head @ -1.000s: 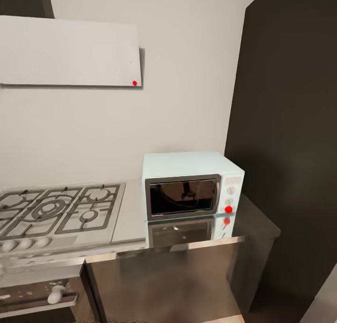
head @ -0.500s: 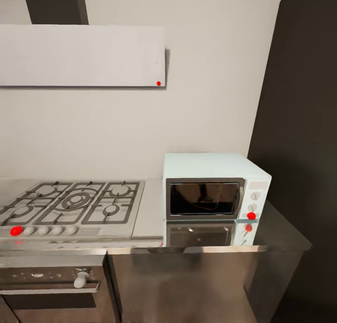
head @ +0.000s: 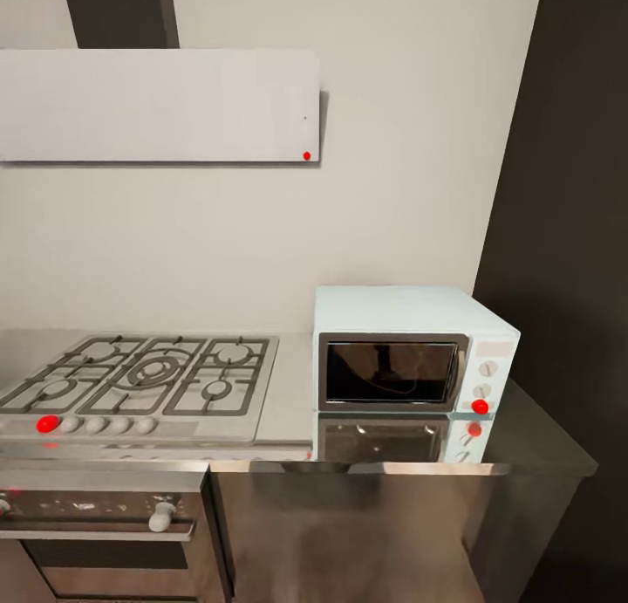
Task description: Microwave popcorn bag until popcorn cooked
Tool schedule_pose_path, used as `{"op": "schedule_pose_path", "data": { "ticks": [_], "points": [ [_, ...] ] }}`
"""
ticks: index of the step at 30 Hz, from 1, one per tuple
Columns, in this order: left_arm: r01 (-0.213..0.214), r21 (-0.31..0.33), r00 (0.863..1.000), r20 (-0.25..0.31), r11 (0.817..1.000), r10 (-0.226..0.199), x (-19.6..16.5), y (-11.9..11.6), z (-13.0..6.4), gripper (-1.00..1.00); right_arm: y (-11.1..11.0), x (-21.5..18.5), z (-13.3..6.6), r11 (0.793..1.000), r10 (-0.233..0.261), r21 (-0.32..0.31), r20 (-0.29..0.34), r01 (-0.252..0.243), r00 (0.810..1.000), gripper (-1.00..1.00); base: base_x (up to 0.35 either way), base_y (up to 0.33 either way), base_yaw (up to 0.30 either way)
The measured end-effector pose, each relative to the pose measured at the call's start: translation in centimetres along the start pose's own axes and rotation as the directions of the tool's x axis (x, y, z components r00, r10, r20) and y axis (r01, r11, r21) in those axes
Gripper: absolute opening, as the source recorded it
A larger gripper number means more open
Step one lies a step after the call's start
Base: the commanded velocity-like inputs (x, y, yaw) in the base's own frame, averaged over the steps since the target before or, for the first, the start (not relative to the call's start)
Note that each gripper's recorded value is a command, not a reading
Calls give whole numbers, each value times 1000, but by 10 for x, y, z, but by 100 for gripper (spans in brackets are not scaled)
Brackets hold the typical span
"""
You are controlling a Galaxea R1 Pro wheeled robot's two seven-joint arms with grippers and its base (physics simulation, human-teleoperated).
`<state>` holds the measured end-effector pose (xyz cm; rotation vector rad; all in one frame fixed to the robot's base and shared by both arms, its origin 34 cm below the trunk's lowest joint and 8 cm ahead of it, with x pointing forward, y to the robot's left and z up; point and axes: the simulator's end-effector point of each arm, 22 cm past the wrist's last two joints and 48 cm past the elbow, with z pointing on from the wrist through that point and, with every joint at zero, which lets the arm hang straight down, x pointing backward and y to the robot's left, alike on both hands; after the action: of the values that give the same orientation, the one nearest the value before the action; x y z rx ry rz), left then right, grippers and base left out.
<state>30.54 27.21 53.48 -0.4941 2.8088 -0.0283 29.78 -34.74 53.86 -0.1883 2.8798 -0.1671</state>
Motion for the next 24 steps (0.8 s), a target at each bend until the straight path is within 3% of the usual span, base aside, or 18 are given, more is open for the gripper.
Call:
{"op": "schedule_pose_path", "data": {
  "ticks": [7, 11, 13, 16, 20, 24],
  "points": [
    [1, -3, 1000, -1, 1000, -1, 1, 0, 0, 100, 3, 0, 0, 1000, -5, -4, -3, 5, 1000, 100, 0, 0, 0],
    [1, -2, 1000, 0, 1000, -1, 2, -2, 0, 100, 30, -13, 1, 996, -72, -50, 8, 72, 997, 100, 0, 0, 0],
    [0, -1, 1000, 0, 1000, 0, 2, -2, 0, 100, 36, -65, 0, 995, -85, -49, 93, 90, 992, 100, 0, 0, 0],
    [0, -1, 1000, 0, 1000, 0, 2, -2, 0, 100, 40, -144, -14, 996, -75, -25, 166, 80, 983, 100, 0, 0, 0],
    [-1, 0, 1000, 0, 1000, 1, 2, -3, 0, 100, 30, -224, -47, 999, -45, -8, 243, 48, 969, 100, 0, 0, 0],
    [-2, 0, 1000, 0, 1000, 2, 2, -3, 0, 100, 16, -294, -97, 1000, -15, -20, 338, 23, 941, 100, 0, 0, 0]
  ]
}}
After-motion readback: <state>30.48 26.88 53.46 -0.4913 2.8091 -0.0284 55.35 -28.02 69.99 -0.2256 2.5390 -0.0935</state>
